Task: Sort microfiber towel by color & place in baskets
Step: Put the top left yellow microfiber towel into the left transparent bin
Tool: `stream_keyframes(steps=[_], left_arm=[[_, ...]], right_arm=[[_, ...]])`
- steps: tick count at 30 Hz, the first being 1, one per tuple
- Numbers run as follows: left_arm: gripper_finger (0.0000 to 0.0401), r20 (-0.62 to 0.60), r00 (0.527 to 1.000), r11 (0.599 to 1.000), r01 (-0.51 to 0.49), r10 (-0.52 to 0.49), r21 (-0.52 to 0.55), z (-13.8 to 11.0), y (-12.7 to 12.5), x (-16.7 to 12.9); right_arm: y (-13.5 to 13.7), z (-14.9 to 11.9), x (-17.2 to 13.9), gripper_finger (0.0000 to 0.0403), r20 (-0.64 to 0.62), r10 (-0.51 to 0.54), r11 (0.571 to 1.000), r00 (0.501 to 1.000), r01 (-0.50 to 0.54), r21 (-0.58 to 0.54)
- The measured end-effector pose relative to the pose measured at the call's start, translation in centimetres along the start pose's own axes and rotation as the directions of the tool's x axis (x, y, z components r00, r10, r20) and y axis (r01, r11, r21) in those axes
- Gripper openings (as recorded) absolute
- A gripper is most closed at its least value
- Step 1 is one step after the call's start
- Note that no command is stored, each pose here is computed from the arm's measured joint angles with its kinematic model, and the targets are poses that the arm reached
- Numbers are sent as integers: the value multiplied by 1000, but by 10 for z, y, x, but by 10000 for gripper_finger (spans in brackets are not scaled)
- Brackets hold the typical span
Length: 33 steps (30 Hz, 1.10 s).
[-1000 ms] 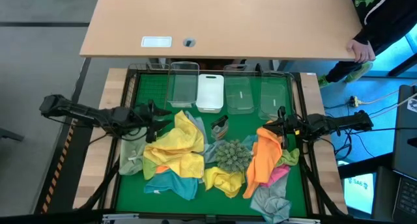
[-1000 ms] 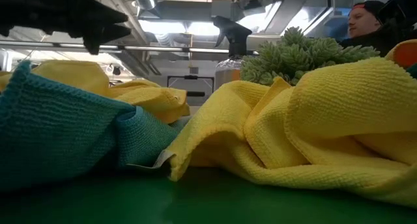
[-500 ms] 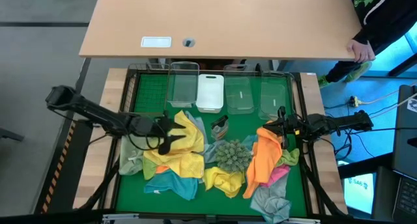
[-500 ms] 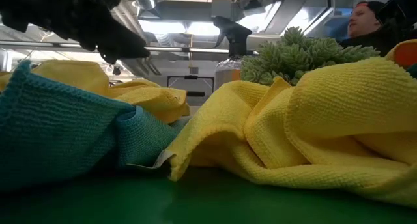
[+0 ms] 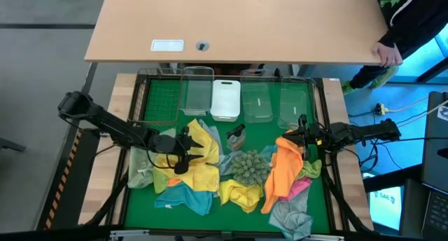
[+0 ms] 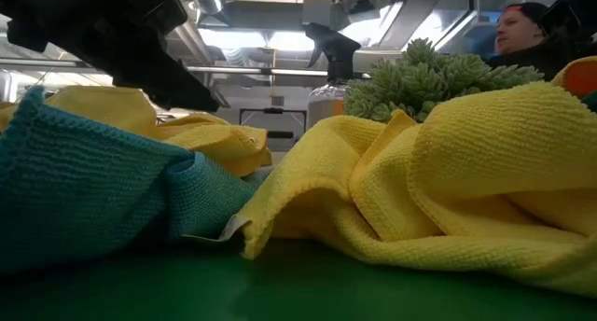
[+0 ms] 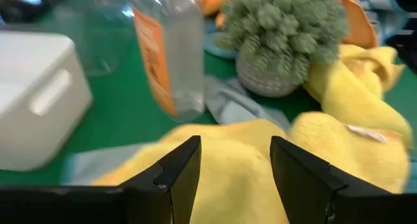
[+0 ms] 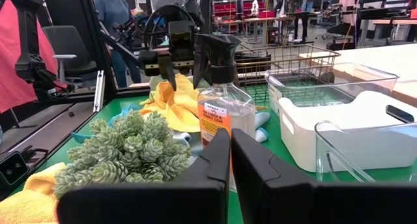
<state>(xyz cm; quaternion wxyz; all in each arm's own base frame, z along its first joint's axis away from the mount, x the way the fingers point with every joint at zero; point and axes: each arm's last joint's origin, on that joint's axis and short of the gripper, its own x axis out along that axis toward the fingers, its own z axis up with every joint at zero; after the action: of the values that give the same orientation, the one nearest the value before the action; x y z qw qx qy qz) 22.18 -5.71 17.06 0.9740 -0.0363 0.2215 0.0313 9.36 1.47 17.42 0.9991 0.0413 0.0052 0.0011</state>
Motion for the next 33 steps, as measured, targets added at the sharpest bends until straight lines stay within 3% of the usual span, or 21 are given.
stream_keyframes(steps=[21,33], left_arm=[[165,-105,994,998,-5,-2,-66,-14,0,8],[8,-81,996,995,-38,31,-87,-10,4,7]], right_arm=[[0,0,0,17,-4,-1,1000,1000,1,-1],[0,0,0,17,-5,-1,1000,1000,1,-1]])
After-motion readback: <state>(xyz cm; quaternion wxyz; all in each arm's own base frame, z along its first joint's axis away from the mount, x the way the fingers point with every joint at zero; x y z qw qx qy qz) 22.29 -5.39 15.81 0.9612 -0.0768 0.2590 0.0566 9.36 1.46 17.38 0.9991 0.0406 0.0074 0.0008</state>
